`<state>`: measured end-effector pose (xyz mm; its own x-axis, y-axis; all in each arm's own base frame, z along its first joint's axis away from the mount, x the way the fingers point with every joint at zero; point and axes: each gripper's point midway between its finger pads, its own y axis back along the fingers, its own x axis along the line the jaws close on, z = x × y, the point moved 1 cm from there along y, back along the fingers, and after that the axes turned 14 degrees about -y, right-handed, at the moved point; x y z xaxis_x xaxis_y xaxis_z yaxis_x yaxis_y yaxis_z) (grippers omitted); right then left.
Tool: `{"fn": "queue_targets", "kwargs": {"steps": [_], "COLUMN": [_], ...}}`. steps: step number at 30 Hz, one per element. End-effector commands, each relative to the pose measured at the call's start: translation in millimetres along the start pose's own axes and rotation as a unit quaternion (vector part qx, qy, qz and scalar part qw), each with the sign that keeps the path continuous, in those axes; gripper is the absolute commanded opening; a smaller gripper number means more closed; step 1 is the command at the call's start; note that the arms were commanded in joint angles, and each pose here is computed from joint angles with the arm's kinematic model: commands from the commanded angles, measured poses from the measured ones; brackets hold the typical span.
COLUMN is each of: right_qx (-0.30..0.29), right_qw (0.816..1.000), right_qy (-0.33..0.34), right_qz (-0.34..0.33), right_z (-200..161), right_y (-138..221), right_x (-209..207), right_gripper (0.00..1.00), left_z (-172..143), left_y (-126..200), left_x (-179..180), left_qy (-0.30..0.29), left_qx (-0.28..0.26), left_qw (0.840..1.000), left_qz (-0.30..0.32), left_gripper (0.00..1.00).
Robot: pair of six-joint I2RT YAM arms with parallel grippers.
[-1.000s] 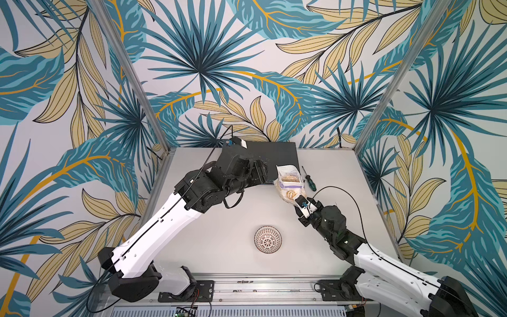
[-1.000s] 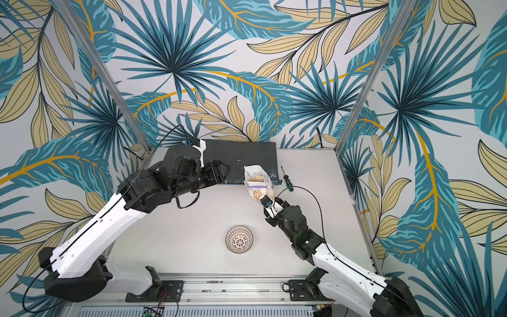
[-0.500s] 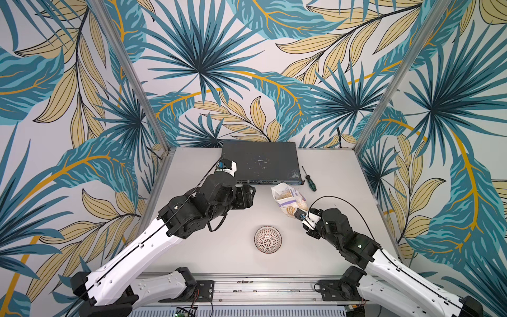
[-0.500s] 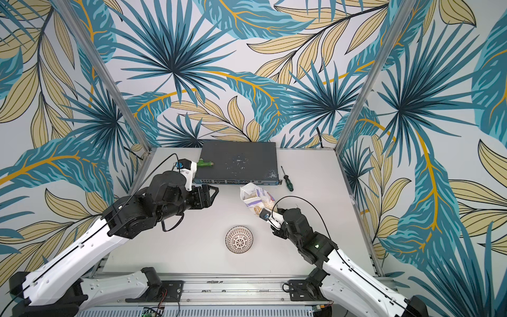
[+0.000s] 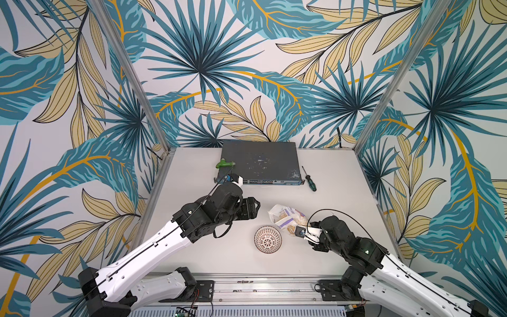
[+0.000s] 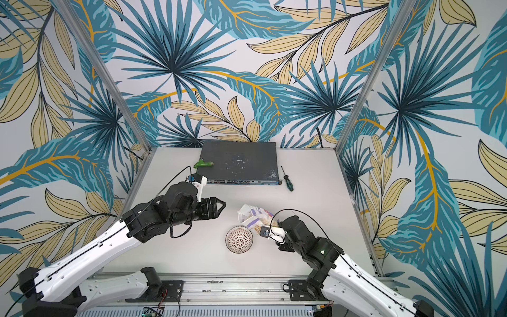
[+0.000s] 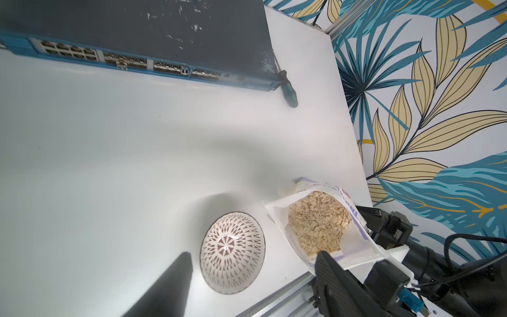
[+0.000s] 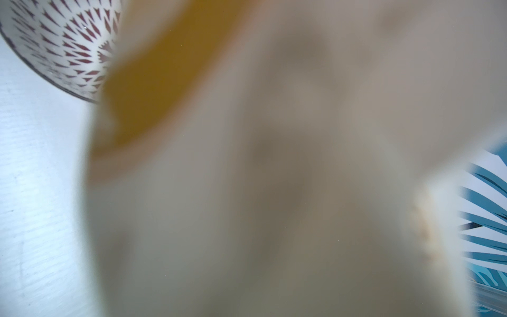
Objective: Pour the oats into the breakfast bowl
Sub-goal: Pick up the oats bag from the center of the board, then pour the oats into the bowl.
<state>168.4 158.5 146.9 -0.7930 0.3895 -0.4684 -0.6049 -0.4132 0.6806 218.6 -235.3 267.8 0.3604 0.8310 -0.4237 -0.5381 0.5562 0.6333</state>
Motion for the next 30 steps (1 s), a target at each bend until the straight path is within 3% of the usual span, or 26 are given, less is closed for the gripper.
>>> {"fn": "queue_targets", "kwargs": {"steps": [1, 13, 30], "right_qx": [-0.061, -0.004, 0.043], "right_qw": [0.997, 0.996, 0.986], "right_qy": [-0.005, 0.051, 0.136], "right_qz": [-0.051, -0.074, -0.087], "right_z": [35.9, 11.4, 13.2], "right_y": [22.1, 27.4, 25.9], "right_x": [-28.7, -32.0, -30.7], "right_gripper": [0.0, 0.0, 0.0], "left_z": [-0.7, -30.7, -47.3], "left_y": [-6.7, -20.9, -30.5], "left_x": [-20.4, -16.0, -12.5], "left_qy": [0.041, 0.132, 0.208], "left_qx": [-0.01, -0.007, 0.019], "left_qw": [0.998, 0.99, 0.977], "left_qz": [-0.056, -0.043, -0.047], "left_gripper": [0.74, 0.75, 0.75]}}
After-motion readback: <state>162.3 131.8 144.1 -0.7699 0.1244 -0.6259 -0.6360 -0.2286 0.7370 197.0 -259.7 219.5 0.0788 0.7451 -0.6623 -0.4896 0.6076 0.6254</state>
